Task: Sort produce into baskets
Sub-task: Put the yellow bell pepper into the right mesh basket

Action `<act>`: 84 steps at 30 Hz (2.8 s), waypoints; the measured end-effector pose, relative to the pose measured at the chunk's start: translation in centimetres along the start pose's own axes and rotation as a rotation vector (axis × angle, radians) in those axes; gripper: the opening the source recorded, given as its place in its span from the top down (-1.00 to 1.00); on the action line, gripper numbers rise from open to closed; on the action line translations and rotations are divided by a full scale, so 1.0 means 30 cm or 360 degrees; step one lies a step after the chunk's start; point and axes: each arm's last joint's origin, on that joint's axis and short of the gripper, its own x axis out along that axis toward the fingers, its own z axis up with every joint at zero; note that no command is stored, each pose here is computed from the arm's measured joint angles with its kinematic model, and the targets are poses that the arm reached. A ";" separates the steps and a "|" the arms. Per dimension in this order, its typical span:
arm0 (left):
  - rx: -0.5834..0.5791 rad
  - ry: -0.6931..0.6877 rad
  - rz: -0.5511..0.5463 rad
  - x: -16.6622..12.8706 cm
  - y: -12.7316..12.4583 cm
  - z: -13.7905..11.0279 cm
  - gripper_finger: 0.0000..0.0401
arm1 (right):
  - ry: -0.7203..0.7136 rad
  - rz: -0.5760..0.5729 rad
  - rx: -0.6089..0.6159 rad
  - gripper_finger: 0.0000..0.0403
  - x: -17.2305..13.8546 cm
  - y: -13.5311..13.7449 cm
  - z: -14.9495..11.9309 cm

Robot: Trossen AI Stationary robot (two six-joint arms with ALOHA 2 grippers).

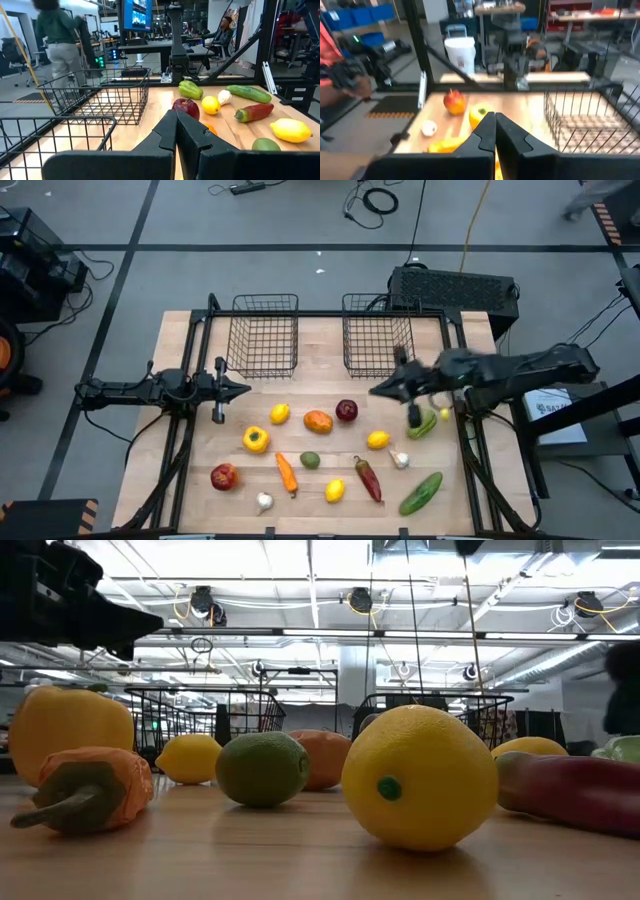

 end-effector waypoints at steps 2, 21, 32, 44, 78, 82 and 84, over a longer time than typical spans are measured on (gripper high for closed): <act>-0.0050 0.0001 -0.0001 0.000 0.000 0.000 0.96 | 0.0064 -0.0033 -0.0002 1.00 0.047 0.011 -0.059; -0.0342 -0.0090 0.0120 -0.048 0.024 0.232 0.96 | 0.0384 -0.0214 0.0001 1.00 0.251 0.119 -0.271; -0.0260 0.0344 0.0095 -0.024 0.042 0.623 0.96 | 0.0443 -0.0220 0.0103 1.00 0.244 0.129 -0.284; -0.0300 0.0869 -0.0184 0.182 -0.055 0.571 0.96 | 0.0524 -0.0162 0.0173 1.00 0.227 0.181 -0.306; -0.0096 0.1105 -0.0196 0.423 -0.355 0.270 0.89 | 0.0906 -0.0506 0.0065 -0.24 0.251 0.265 -0.509; -0.0056 0.1132 -0.0104 0.432 -0.371 0.243 0.77 | 0.0891 -0.0521 0.0077 -0.25 0.258 0.254 -0.505; -0.0099 0.1145 -0.0080 0.436 -0.373 0.236 0.67 | 0.0878 -0.0521 0.0080 -0.25 0.261 0.250 -0.502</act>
